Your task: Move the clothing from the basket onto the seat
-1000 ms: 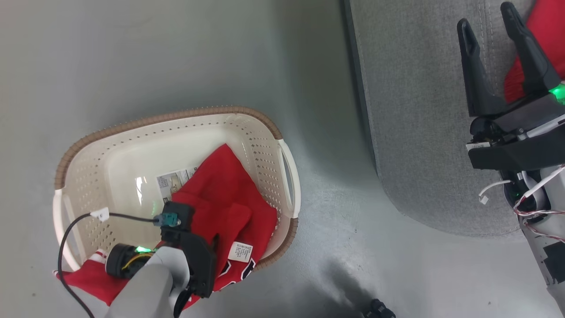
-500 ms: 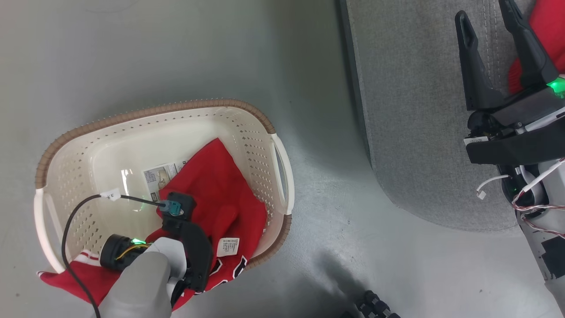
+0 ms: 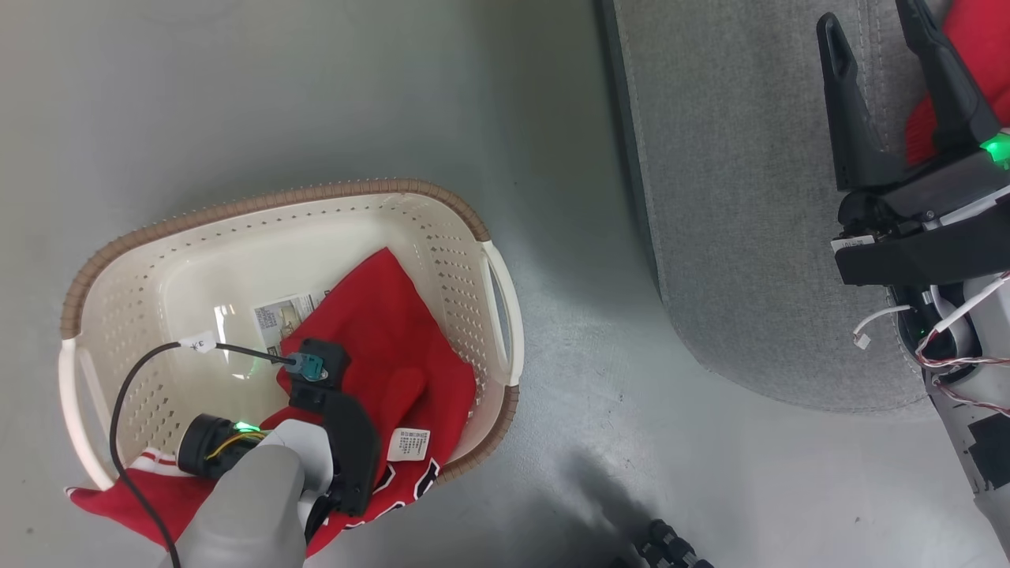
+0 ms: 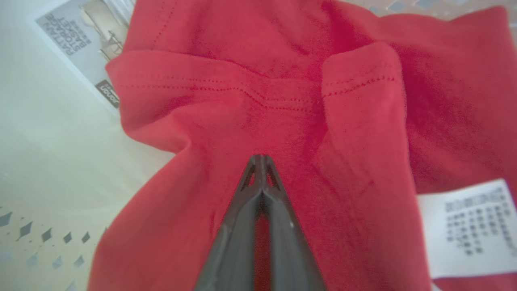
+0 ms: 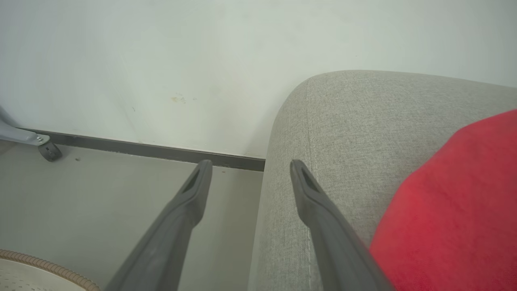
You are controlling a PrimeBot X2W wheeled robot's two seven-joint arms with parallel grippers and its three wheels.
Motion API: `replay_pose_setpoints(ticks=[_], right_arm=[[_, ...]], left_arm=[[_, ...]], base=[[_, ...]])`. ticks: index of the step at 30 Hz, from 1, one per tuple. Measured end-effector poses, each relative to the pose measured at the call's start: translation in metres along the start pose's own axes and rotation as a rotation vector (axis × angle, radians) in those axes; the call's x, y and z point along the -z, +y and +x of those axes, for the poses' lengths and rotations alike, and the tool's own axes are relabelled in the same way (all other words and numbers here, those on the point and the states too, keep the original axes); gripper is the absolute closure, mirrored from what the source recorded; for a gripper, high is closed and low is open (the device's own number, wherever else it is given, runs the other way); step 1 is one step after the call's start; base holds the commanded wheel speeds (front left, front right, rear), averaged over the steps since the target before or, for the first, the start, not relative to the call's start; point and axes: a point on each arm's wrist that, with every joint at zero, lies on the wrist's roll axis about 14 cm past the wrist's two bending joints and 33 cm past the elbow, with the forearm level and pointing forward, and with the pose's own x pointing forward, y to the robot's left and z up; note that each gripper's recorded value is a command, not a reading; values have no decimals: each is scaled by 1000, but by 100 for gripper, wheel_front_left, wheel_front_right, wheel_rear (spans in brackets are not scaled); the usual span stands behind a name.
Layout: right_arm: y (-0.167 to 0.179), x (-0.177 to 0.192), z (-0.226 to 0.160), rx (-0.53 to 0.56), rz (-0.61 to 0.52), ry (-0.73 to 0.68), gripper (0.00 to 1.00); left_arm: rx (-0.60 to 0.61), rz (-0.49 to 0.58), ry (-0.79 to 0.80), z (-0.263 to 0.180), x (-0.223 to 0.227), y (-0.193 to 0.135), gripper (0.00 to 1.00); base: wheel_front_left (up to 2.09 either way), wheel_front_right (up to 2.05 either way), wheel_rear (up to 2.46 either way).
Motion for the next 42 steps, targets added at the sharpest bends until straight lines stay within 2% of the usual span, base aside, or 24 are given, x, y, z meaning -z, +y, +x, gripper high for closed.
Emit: replay_pose_setpoints(ticks=[10, 22, 23, 24, 25, 29, 36, 42], right_arm=[[-4, -12, -4, 15, 0, -15, 0], [-8, -37, -20, 42, 14, -49, 0], [-8, -38, -23, 45, 18, -51, 0], [-8, -40, -25, 48, 23, -53, 0], [-8, -42, -27, 49, 25, -56, 0], [-7, -49, -36, 55, 36, -66, 0], [-6, -62, -55, 65, 56, -84, 0], [2, -72, -73, 61, 77, -104, 0]], left_arm=[[-2, 27, -154, -18, -36, -6, 100], [-3, 43, -368, -61, -73, -22, 100], [-5, 39, -388, -65, -75, -23, 67], [-6, 36, -408, -70, -78, -23, 5], [-6, 27, -435, -75, -83, -25, 0], [-9, 25, -525, -96, -97, -30, 0], [-8, 79, -687, -138, -122, -48, 0], [-15, 66, -843, -181, -136, -57, 0]], base=[[0, 0, 0], [0, 0, 0], [0, 0, 0], [0, 0, 0], [0, 0, 0], [0, 0, 0], [0, 0, 0], [0, 0, 0]])
